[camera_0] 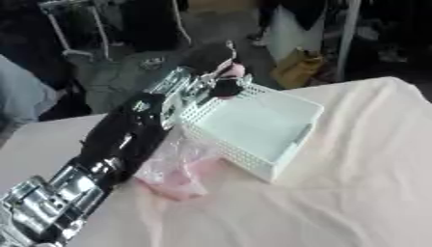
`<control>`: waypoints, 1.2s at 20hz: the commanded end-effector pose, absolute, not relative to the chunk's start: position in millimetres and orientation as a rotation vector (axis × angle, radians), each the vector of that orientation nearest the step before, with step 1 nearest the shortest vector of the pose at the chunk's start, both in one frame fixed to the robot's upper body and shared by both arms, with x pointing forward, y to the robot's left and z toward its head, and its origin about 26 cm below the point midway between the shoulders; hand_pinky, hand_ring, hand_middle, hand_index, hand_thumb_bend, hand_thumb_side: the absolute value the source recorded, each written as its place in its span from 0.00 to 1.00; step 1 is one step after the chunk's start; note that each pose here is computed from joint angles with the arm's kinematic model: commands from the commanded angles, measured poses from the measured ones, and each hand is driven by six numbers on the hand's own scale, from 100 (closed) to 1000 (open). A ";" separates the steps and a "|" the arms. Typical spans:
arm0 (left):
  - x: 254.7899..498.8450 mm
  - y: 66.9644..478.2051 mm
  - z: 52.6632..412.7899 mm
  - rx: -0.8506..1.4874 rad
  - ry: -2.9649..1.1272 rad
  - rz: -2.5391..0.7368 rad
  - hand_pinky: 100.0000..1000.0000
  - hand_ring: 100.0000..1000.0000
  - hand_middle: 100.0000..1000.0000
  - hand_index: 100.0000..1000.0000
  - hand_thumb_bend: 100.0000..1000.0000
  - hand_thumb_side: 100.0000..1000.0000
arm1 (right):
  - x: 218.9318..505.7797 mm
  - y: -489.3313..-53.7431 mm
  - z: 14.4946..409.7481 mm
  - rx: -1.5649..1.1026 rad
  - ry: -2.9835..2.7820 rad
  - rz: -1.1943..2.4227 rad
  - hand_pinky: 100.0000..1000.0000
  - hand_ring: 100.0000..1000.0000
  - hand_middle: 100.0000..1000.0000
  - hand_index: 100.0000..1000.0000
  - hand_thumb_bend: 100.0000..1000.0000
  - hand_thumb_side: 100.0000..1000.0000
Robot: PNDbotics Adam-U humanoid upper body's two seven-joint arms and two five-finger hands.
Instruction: Pick up objects on the table and place them in the box.
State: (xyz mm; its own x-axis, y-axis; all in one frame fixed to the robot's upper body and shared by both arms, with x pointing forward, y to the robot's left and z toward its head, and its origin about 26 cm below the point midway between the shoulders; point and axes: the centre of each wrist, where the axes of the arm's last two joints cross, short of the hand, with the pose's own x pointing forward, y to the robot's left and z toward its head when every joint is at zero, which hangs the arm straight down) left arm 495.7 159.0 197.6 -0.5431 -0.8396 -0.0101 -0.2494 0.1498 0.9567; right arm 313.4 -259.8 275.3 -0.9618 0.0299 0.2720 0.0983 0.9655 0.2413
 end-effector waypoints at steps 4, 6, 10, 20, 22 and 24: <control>503.0 166.4 187.3 1.042 -1.875 -1.377 0.00 0.00 0.00 0.00 0.00 0.63 | 310.7 -252.7 288.1 -0.027 -2.885 -0.358 0.84 0.93 0.82 0.82 0.00 0.72; 503.8 166.9 179.5 1.033 -1.859 -1.379 0.00 0.00 0.00 0.00 0.00 0.62 | 310.9 -250.6 289.8 -0.009 -2.888 -0.355 0.83 0.92 0.82 0.82 0.00 0.72; 504.4 167.7 167.4 1.050 -1.849 -1.329 0.00 0.00 0.00 0.00 0.00 0.67 | 311.2 -246.2 292.8 0.026 -2.893 -0.346 0.83 0.92 0.82 0.82 0.00 0.72; 506.1 166.0 161.5 1.146 -1.833 -1.237 0.00 0.00 0.12 0.35 0.05 0.75 | 311.3 -241.0 298.3 0.070 -2.904 -0.338 0.83 0.92 0.82 0.82 0.00 0.72; 506.1 165.3 160.6 1.164 -1.822 -1.244 0.00 0.10 0.33 0.64 0.05 0.76 | 311.3 -240.5 298.9 0.074 -2.905 -0.340 0.83 0.92 0.82 0.82 0.00 0.72; 506.1 165.4 159.7 1.186 -1.810 -1.252 0.13 0.29 0.51 0.79 0.09 0.77 | 311.3 -239.4 299.6 0.082 -2.906 -0.341 0.83 0.92 0.82 0.82 0.00 0.72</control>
